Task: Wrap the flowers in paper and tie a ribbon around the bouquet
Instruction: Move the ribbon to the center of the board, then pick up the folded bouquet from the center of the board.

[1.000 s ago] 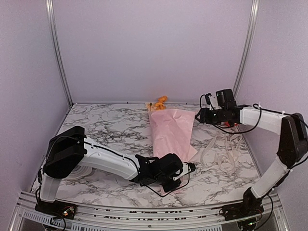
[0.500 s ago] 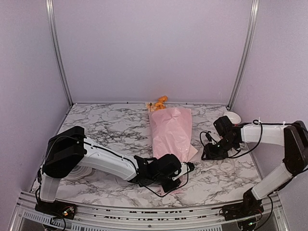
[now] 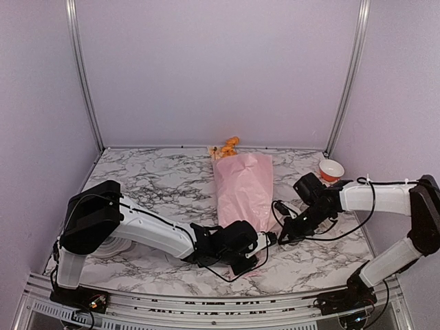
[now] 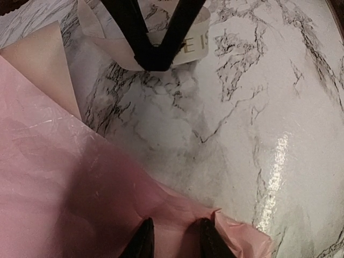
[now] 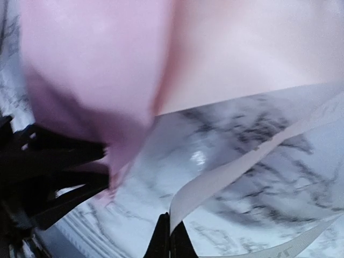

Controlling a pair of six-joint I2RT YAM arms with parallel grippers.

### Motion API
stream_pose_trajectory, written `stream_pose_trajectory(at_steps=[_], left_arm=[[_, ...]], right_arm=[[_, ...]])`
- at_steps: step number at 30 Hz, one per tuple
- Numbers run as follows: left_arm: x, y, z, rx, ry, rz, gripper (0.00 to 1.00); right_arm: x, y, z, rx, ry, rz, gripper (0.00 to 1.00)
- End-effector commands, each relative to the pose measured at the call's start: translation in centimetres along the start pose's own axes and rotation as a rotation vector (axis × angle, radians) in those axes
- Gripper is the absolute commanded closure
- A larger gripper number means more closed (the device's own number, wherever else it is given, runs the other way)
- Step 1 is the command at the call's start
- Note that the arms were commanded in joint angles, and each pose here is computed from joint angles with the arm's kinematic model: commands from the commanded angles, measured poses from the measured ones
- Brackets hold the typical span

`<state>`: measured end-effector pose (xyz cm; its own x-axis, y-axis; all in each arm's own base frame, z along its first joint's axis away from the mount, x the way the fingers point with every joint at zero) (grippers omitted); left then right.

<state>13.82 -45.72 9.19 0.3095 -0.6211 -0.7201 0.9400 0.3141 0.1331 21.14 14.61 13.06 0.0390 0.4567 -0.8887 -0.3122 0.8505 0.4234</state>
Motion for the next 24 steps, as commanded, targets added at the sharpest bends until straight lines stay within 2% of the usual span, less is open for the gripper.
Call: stream_pose_trajectory(at_steps=[1,4,5,7,9,10,12,18,21,23,24], left_arm=[[0.8,-0.9,-5.3,0.027,0.233,-0.065,0.70],[0.7,-0.9,-5.3,0.027,0.232,-0.064,0.70],[0.7,-0.9,-5.3,0.028,0.232,-0.064,0.70],[0.7,-0.9,-5.3,0.030,0.234,-0.067,0.70],[0.8,-0.9,-5.2,0.032,0.236,-0.071,0.70],[0.8,-0.8,-5.2,0.033,0.237,-0.071,0.70],[0.7,-0.8,-5.2,0.036,0.239,-0.070,0.70],[0.7,-0.9,-5.3,0.031,0.246,-0.077,0.70],[0.8,-0.9,-5.5,0.030,0.254,-0.077,0.70],[0.9,-0.9,-5.5,0.031,0.255,-0.071,0.70],[0.9,-0.9,-5.5,0.030,0.258,-0.069,0.70]], right_arm=[[-2.2,5.3,-2.4,-0.135,0.100,0.266,1.00],[-3.2,6.0,-3.0,-0.122,0.115,0.246,0.66],[-3.9,6.1,-2.9,-0.124,0.095,0.229,0.51],[-5.4,6.5,-2.3,-0.128,0.029,0.180,0.28],[-6.6,6.6,-1.3,-0.119,-0.056,0.122,0.11],[-6.8,6.6,-0.8,-0.118,-0.085,0.108,0.06],[-6.9,6.4,0.4,-0.104,-0.146,0.083,0.01],[-7.1,4.8,5.5,-0.053,-0.355,0.169,0.00],[-5.5,4.7,6.7,-0.032,-0.363,0.252,0.01],[-4.1,4.8,7.1,-0.010,-0.341,0.332,0.05],[-3.5,4.4,7.3,0.010,-0.338,0.317,0.05]])
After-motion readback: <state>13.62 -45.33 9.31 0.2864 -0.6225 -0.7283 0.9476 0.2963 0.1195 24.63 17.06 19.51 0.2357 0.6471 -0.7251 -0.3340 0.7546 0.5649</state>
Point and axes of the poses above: each gripper's point midway between its finger pads, its own x axis out along the fingers, its own y axis along the line the jaws close on, z = x × y, the point moved 10 cm from there along -x, back along the fingers
